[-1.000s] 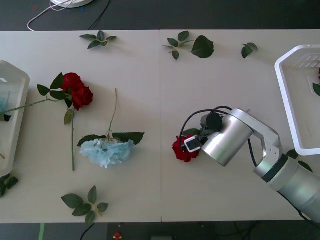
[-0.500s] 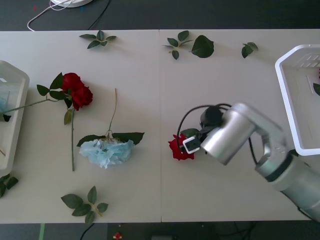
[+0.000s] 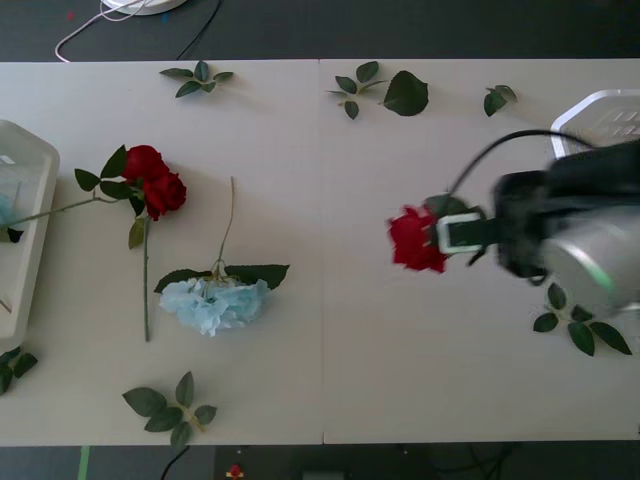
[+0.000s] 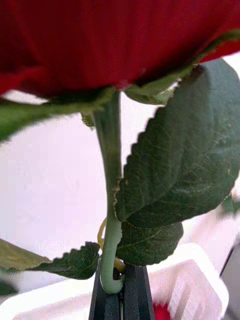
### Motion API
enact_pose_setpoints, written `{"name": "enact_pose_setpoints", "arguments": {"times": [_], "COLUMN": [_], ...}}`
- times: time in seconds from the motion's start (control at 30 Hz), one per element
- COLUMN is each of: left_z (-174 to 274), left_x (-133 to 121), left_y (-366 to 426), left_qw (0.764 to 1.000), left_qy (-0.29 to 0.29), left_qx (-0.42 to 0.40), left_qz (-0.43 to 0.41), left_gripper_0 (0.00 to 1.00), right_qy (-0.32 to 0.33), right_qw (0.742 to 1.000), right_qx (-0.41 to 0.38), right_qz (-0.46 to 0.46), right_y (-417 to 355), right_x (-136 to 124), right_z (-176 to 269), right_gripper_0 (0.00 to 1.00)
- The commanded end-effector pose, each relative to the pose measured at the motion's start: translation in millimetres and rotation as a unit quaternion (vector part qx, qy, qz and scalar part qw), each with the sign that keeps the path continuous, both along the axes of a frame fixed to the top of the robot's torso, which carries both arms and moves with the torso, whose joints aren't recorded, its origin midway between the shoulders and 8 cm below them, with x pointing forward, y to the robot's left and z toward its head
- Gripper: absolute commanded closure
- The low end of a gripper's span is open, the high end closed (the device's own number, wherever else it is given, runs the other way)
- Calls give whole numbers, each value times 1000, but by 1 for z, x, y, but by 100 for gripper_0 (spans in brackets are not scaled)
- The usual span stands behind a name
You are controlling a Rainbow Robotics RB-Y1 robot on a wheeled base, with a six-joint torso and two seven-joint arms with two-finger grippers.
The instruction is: Place the red flowers into the right box and the blue flowers into the left box. If a person shows an open palm, hand one flower to the person first, then continue sorting.
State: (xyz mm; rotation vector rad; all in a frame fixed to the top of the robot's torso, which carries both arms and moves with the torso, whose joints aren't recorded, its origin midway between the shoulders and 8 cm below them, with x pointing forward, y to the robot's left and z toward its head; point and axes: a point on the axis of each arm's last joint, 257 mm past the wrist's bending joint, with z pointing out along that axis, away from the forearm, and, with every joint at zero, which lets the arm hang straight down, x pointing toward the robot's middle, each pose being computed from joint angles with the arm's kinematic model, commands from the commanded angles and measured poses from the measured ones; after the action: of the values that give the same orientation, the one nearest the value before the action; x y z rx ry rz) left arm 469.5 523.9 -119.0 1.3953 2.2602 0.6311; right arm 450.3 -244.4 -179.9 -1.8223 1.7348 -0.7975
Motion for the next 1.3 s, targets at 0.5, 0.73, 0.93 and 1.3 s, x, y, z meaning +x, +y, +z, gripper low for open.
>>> {"name": "enact_pose_setpoints", "arguments": {"times": [0.5, 0.73, 0.93, 1.3], "left_z": [-73, -96, -113, -134], "left_x": [126, 118, 118, 125], "left_y": [-99, -85, -88, -133], "left_qw": [999, 1000, 1000, 999], "left_qy": [-28, -3, 2, -2], "left_qx": [18, 7, 8, -28], "left_qz": [-41, -15, -17, -39], "left_gripper_0": [0, 0, 0, 0], "right_qy": [-135, -152, -173, -223], "right_qw": [745, 647, 622, 607], "right_qx": [332, 369, 387, 390], "right_qz": [-563, -649, -658, -656], "right_y": [-237, -297, -326, -377], "right_x": [-18, 10, 38, 93], "right_z": [43, 39, 53, 53], "right_gripper_0": [100, 100, 100, 100]}}
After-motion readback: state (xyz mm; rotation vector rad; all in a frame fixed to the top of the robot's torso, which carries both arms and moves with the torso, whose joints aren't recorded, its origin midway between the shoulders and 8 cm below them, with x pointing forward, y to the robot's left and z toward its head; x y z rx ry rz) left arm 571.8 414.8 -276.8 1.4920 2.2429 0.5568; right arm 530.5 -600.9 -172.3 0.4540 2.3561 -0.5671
